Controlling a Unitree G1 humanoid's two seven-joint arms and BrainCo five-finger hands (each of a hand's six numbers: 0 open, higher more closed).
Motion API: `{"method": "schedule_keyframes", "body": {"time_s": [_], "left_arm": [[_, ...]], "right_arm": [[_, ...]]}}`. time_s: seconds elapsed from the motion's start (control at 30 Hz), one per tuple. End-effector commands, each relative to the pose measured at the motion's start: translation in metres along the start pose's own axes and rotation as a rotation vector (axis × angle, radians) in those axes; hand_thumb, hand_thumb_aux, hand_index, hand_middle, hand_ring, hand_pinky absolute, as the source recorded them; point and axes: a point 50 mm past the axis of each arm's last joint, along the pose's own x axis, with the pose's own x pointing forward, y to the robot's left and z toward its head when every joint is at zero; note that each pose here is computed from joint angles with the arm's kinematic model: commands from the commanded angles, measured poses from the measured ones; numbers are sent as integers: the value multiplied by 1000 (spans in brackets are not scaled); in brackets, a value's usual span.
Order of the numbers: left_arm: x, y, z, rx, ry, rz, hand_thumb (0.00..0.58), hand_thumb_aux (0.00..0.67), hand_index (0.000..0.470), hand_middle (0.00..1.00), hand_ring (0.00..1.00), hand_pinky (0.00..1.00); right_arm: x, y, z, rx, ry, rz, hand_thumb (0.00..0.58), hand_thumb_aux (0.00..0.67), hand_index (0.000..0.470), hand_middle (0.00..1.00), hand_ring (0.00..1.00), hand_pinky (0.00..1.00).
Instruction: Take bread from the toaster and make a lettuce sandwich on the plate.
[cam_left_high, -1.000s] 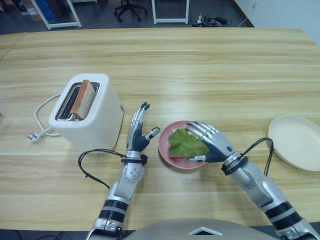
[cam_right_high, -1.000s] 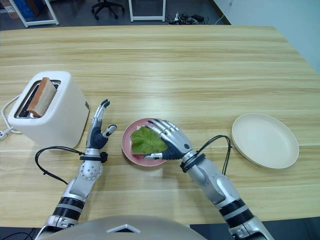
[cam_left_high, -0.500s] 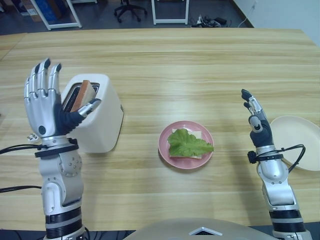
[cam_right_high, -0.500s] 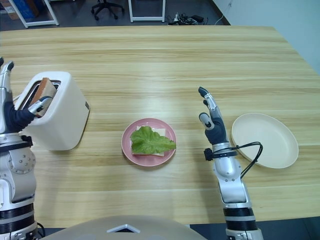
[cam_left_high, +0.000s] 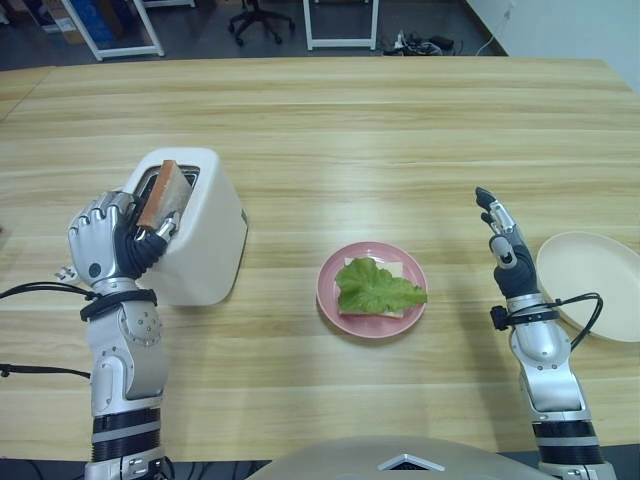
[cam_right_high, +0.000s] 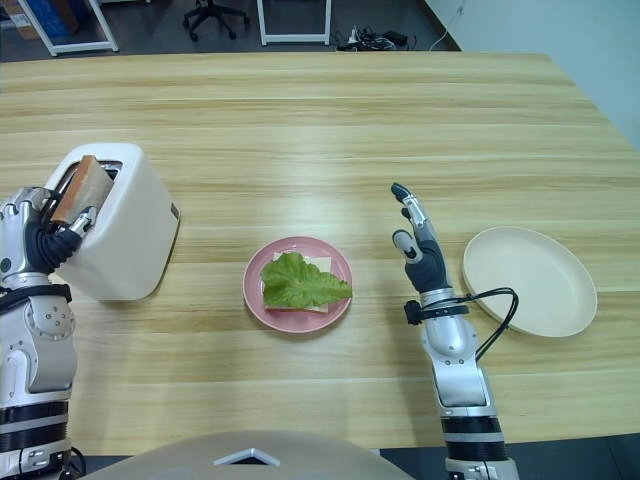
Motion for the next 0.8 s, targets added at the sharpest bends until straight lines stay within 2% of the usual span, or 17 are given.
{"method": "schedule_keyframes", "body": {"time_s": [0.03,0.3,0.4,0.53,0.8], "left_arm": [[2,17,15,61,-115,203,580,670,470,1000,1000,1000],[-13,73,46,46,-343,784,580,670,470,1000,1000,1000],[-19,90,55,-96,-425,861,580,670,470,1000,1000,1000],[-22,78,76,-434,-530,626,580,670,470,1000,1000,1000],[-30,-6,123,-857,-611,-23,580,670,470,1000,1000,1000]], "right_arm": [[-1,1,-5,-12,24,5,0,0,0,0,0,0],[-1,3,-10,-35,40,11,0,0,0,0,0,0],[-1,4,-11,-31,43,7,0,0,0,0,0,0],[0,3,-12,-18,45,-4,0,0,0,0,0,0],[2,-2,-15,12,61,-34,0,0,0,0,0,0]]}}
